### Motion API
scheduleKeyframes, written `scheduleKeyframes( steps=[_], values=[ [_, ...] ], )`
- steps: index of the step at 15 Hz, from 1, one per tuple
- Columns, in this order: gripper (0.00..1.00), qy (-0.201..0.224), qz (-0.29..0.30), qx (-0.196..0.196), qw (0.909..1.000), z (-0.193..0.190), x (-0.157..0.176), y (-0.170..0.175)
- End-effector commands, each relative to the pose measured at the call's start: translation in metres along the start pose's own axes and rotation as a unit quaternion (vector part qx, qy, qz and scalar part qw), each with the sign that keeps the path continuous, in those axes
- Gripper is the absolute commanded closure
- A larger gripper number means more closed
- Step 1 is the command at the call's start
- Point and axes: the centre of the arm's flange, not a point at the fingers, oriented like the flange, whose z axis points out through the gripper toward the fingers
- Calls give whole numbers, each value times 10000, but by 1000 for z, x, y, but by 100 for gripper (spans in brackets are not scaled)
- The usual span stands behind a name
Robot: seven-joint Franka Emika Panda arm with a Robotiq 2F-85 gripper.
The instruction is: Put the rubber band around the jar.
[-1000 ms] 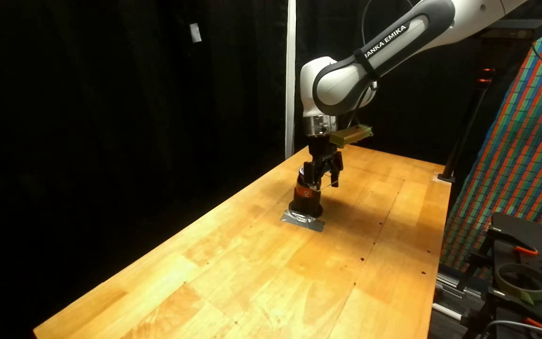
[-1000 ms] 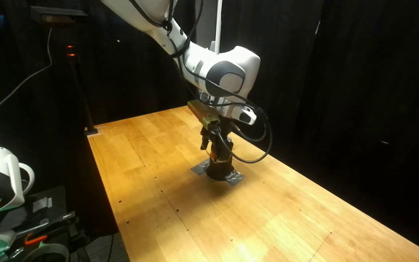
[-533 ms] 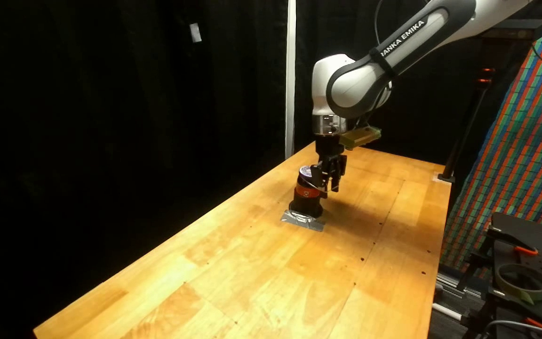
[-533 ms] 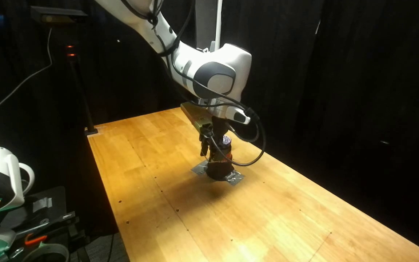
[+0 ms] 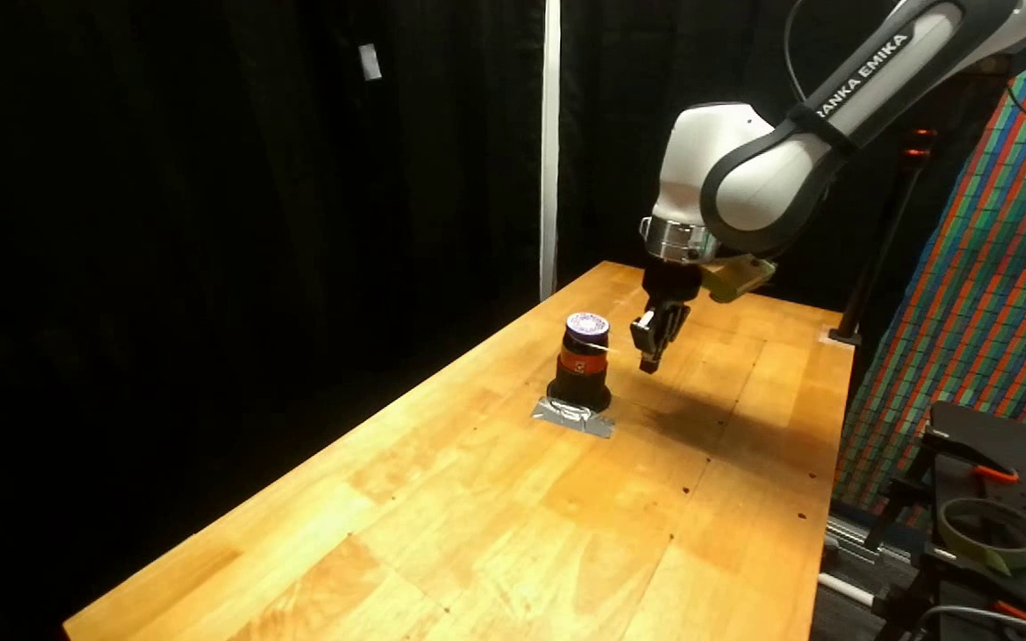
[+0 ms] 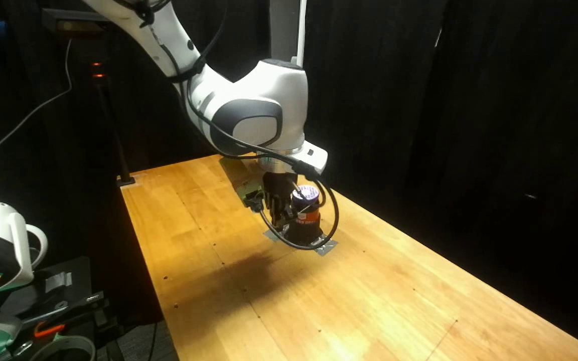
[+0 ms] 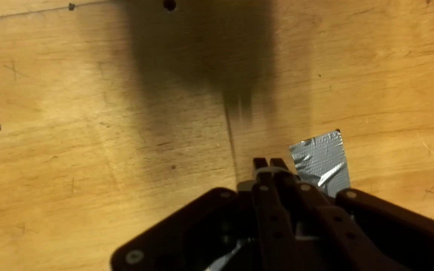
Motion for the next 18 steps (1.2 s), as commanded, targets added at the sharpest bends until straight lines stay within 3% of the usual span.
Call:
scheduleKeyframes(
  steps=[1, 5, 9, 12, 18],
  values=[
    [90, 694, -167, 177, 9973, -12, -59, 10],
    [87, 1694, -308, 388, 9843, -17, -90, 8],
    [89, 2656, -474, 652, 9607, -17, -113, -8],
    [87, 3097, -655, 779, 9454, -16, -125, -17],
    [88, 3702, -734, 662, 9237, 1, -141, 5]
  ],
)
